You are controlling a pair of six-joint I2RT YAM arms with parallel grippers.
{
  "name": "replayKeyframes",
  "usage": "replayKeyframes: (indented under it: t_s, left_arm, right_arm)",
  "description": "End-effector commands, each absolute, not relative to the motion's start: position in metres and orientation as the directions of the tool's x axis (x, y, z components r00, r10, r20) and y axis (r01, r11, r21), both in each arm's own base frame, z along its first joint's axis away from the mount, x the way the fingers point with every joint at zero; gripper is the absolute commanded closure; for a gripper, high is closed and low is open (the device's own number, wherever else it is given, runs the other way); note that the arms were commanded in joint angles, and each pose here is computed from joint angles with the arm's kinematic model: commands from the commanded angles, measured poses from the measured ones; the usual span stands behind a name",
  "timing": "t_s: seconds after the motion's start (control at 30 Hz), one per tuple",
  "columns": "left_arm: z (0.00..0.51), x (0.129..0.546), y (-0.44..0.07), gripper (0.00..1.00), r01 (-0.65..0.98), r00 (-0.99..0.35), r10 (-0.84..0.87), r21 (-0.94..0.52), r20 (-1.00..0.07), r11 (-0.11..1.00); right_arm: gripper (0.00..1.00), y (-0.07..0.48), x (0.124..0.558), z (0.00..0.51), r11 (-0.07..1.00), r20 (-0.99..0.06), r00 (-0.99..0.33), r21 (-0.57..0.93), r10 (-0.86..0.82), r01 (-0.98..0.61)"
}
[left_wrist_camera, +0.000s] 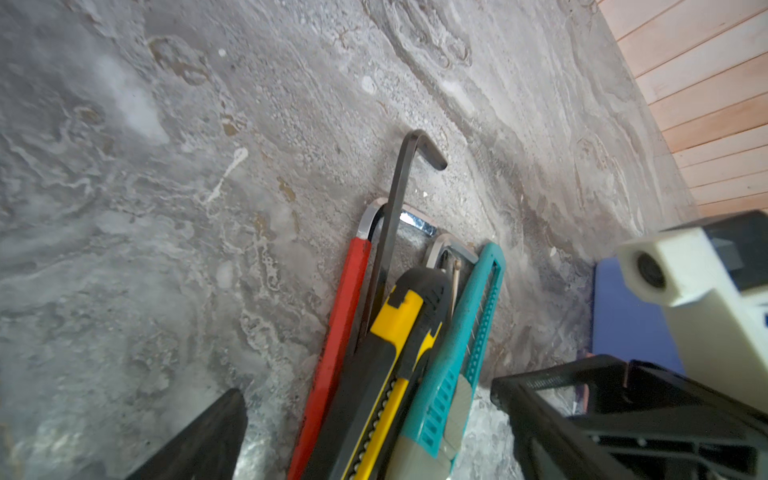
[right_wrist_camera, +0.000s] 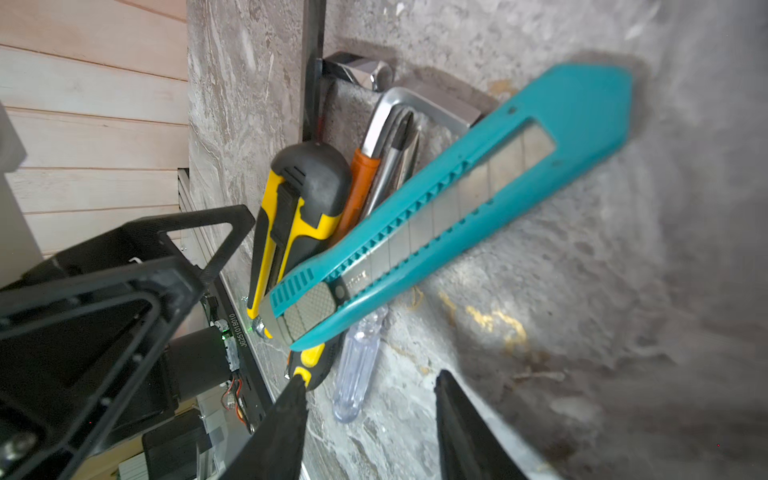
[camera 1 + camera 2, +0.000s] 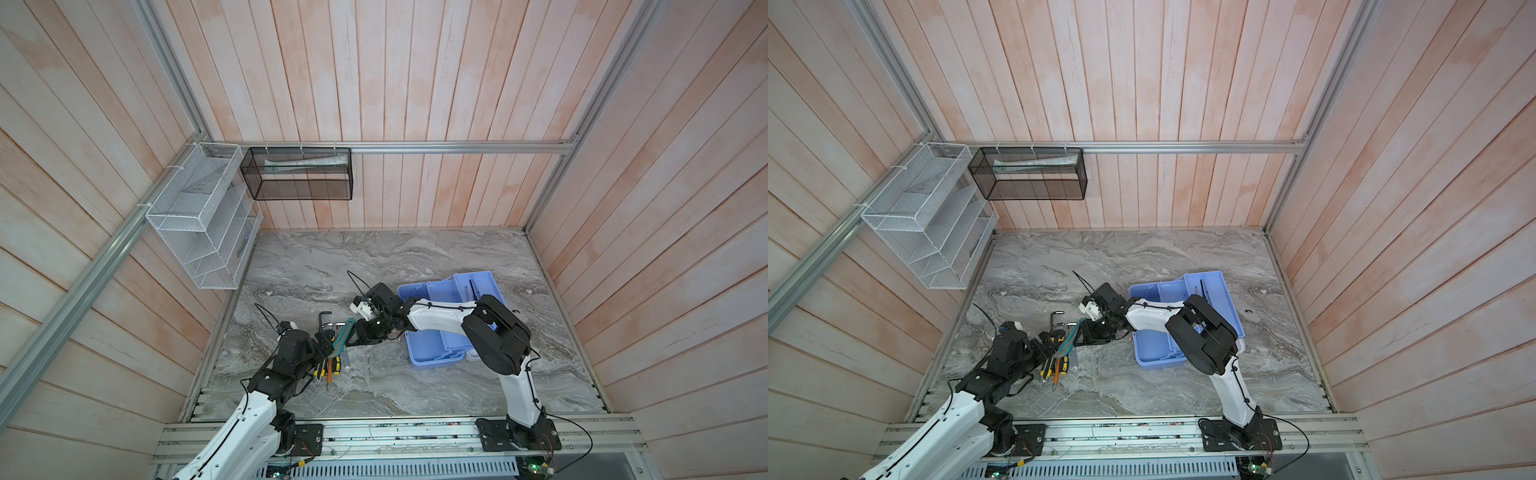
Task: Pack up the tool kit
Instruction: 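Move the right gripper back to the teal box cutter in the pile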
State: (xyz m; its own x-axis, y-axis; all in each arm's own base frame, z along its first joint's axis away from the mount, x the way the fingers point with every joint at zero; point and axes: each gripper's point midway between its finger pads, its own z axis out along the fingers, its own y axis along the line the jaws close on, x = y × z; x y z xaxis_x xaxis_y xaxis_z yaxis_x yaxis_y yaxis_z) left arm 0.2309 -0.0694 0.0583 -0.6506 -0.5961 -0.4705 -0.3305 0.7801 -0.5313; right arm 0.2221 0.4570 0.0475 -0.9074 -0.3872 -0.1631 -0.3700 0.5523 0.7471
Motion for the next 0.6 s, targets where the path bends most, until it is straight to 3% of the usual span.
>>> replayKeyframes:
  t_s: [0.0,0.57]
  left_arm:
    - [0.059,0.233,-0.076,0.0,-0.308,-0.649,-0.609,-0.574,-0.457,0.759]
    - [0.057,0.232,-0.096,0.0,-0.214,-0.684,-0.583,-0.645,-0.438,0.734]
  right_arm:
    - [0.51,0.462,0.229,0.048,0.536,-0.138,-0.917,0.775,-0.375,-0.336]
    - [0.5,0.486,0.258,0.043,0.502,-0.109,-0.926,0.814,-0.362,-0.292]
